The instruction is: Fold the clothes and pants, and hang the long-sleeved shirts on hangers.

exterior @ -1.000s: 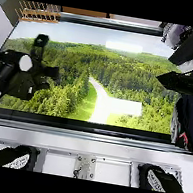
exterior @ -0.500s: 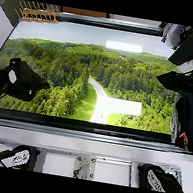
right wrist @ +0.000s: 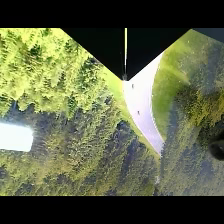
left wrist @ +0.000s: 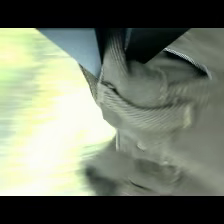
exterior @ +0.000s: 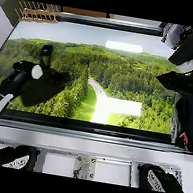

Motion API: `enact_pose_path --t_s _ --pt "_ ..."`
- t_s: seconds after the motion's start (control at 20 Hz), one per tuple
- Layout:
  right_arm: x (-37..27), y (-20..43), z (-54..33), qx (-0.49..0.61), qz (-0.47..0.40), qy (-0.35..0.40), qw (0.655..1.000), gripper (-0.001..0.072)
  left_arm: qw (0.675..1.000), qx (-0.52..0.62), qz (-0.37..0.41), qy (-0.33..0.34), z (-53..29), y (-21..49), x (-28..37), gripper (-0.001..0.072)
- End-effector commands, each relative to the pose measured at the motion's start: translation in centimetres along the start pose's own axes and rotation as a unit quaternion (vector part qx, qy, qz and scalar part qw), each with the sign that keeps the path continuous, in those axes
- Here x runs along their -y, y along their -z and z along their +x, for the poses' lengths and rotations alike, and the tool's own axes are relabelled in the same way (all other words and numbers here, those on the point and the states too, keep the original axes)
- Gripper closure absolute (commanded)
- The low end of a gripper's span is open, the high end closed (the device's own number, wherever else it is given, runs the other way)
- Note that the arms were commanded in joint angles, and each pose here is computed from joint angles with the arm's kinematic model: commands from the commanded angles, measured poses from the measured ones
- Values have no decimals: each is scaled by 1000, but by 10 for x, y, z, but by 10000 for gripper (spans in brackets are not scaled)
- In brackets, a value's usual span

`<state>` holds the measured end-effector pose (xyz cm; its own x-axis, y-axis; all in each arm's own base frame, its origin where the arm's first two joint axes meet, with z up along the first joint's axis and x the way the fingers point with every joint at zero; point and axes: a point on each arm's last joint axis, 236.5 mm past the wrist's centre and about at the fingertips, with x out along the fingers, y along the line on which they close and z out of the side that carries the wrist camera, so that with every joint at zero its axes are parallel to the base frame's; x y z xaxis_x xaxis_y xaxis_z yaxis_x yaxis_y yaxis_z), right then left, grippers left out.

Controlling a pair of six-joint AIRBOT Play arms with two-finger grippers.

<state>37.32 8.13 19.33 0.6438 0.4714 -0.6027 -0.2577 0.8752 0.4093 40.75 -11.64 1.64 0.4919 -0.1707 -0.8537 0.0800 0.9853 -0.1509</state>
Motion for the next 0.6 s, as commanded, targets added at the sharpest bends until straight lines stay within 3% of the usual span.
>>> enact_pose_path --t_s 0.0,0.2,0.25,0.3,0.35,0.55 --pt "0 0 0 0 0 0 1000 662 984 54 112 125 -28 -9 159 683" --pt "0 0 0 0 0 0 1000 662 967 16 189 169 1 27 256 681" --pt "0 0 0 0 0 0 1000 662 966 5 196 168 10 32 266 564" --pt "0 0 0 0 0 0 1000 662 967 -7 193 165 16 32 269 257" --pt "0 0 0 0 0 0 1000 662 972 -21 175 156 17 27 264 63" --pt "0 0 0 0 0 -1 1000 662 991 -34 84 103 5 -14 178 62"
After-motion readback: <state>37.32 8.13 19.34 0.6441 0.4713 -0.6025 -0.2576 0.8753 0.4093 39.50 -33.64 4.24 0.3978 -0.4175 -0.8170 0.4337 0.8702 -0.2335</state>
